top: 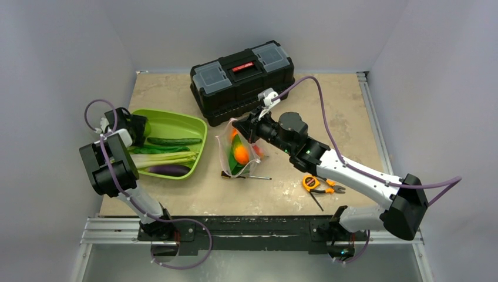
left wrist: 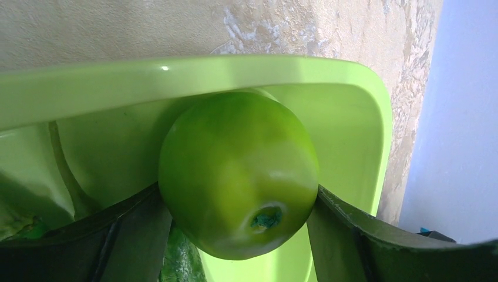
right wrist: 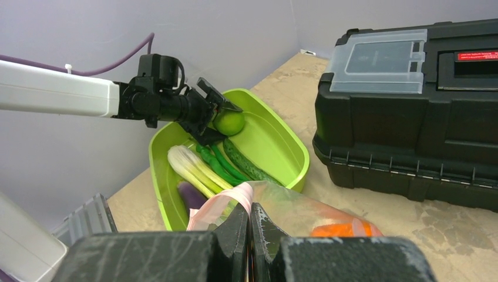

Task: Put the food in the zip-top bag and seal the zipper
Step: Pick up the fake fruit from the bin, then place the fake fruit in the zipper food storage bag, then zip the zipper food storage bag at the center of the board.

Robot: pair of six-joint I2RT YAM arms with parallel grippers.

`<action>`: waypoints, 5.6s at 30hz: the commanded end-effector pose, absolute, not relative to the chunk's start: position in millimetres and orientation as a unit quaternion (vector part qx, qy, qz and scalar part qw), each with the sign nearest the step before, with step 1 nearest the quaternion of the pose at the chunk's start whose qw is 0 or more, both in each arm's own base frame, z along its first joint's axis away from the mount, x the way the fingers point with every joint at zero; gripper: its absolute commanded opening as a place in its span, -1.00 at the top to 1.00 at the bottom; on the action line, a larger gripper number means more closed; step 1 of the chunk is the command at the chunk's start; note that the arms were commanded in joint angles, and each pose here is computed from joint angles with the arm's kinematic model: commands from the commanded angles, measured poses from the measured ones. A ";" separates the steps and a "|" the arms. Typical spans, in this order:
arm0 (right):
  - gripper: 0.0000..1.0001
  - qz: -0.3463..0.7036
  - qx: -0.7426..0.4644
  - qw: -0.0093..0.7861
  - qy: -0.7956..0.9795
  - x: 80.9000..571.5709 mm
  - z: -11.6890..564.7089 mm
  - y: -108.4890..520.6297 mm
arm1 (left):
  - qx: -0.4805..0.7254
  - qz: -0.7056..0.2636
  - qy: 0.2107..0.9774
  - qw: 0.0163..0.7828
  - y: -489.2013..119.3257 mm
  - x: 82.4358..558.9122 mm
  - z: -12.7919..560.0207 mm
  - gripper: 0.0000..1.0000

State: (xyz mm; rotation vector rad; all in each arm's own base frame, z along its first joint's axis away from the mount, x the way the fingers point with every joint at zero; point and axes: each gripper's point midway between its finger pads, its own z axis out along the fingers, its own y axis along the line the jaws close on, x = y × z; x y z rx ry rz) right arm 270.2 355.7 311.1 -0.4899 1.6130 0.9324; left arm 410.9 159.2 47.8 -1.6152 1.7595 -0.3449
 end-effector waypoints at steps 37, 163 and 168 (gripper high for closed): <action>1.00 0.405 -0.201 0.600 0.660 282.4 344.1 367.6 | -0.098 -0.375 0.782 0.487 -103.0 317.5 250.2 1.00; 1.00 0.406 -0.248 0.554 0.683 277.9 327.8 383.3 | -0.054 -0.411 0.808 0.419 -225.8 257.0 319.5 1.00; 1.00 0.404 -0.251 0.556 0.681 278.9 328.8 383.7 | -0.077 -0.384 0.822 0.414 -220.0 266.8 309.7 1.00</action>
